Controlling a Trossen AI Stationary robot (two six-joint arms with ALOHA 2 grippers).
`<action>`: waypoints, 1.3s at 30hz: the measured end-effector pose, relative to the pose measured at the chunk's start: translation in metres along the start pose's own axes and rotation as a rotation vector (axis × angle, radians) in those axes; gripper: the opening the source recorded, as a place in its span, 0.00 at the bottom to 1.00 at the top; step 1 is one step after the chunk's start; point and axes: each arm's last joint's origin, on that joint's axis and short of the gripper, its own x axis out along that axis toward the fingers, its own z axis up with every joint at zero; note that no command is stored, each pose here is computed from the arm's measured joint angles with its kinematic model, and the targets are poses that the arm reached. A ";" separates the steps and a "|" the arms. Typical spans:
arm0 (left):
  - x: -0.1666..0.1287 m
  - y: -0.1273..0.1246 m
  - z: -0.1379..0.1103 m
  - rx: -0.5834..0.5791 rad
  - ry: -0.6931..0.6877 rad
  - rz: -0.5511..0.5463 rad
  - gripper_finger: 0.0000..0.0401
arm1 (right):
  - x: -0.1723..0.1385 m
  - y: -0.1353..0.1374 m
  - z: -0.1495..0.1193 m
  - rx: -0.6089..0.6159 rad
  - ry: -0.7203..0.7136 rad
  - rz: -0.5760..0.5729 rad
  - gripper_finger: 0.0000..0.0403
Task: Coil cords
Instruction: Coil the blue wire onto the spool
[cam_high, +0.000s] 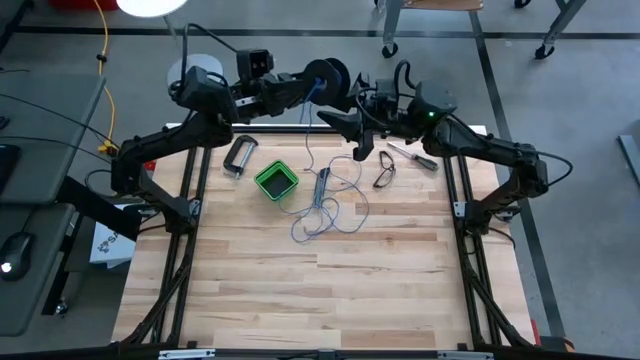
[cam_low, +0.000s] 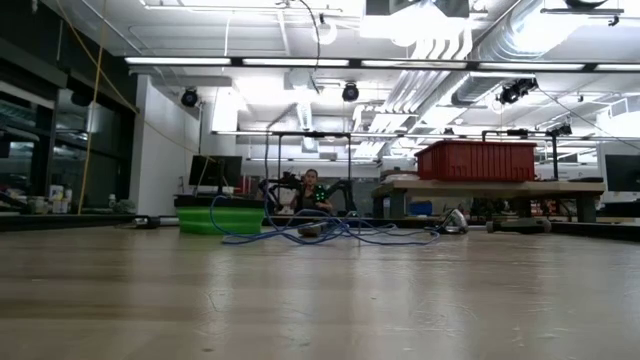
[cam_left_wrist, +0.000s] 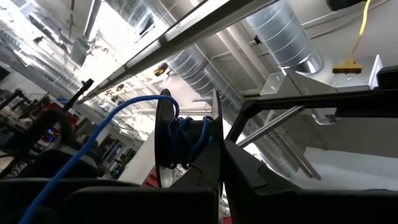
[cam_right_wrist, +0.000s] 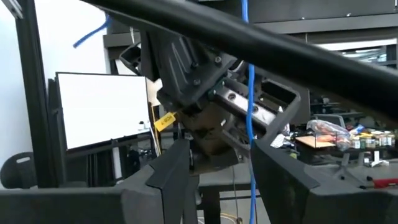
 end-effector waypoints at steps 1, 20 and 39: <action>0.000 -0.001 0.000 0.002 -0.002 -0.004 0.00 | 0.000 0.000 0.000 0.000 0.000 -0.004 0.41; 0.001 -0.004 -0.002 0.027 0.002 -0.027 0.00 | 0.000 0.002 -0.003 0.111 0.026 -0.001 0.41; 0.002 -0.005 -0.004 0.023 0.013 -0.036 0.00 | 0.001 0.007 -0.009 0.135 0.075 -0.041 0.41</action>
